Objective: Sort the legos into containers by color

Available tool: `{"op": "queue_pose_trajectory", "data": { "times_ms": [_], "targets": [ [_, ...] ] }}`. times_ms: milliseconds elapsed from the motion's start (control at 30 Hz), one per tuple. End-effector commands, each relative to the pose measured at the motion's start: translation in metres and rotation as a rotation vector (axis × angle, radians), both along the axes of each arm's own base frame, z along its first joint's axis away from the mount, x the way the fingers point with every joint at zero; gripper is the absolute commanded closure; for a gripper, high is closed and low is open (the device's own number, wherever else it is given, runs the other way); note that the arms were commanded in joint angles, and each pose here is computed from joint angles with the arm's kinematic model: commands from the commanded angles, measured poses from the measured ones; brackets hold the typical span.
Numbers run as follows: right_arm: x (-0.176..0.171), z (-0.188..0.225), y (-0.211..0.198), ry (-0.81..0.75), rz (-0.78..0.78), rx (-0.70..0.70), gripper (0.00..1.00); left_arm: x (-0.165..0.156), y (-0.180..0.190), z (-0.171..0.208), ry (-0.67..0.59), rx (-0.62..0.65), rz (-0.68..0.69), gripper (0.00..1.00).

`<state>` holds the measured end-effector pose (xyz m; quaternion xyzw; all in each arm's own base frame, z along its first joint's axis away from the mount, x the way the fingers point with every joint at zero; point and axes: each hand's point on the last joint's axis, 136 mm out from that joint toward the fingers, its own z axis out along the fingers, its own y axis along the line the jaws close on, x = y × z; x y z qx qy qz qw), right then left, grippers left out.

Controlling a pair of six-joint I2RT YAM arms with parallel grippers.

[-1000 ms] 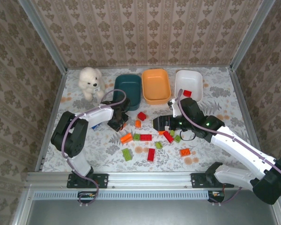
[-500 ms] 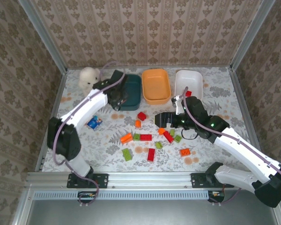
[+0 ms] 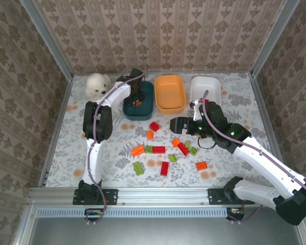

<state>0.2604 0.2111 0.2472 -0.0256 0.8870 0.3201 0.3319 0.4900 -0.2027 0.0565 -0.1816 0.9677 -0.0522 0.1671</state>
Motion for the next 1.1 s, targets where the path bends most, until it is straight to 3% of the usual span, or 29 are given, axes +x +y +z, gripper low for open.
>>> {"op": "queue_pose_trajectory", "data": {
  "times_ms": [0, 167, 333, 633, 833, 1067],
  "targets": [
    [-0.002, 0.003, -0.016, 0.011, -0.064, -0.027, 0.01, -0.002, -0.005, 0.001, 0.025, -0.021, -0.042, 0.51],
    [-0.008, -0.019, -0.040, 0.099, -0.149, -0.105, 0.01, -0.006, -0.005, 0.003, 0.030, -0.029, -0.042, 0.36],
    [-0.016, -0.037, -0.060, 0.168, -0.222, -0.151, 0.03, -0.002, -0.006, 0.032, -0.029, -0.047, -0.051, 0.27],
    [-0.023, -0.048, -0.075, 0.231, -0.286, -0.189, 0.10, -0.007, 0.003, 0.126, -0.235, -0.089, -0.047, 0.24],
    [-0.032, -0.055, -0.088, 0.263, -0.325, -0.243, 0.14, -0.055, 0.017, 0.173, -0.362, -0.077, -0.126, 0.21],
    [-0.048, -0.091, -0.115, 0.424, -0.505, -0.319, 0.32, -0.152, 0.004, 0.179, -0.424, -0.166, -0.304, 0.22]
  ]
}}
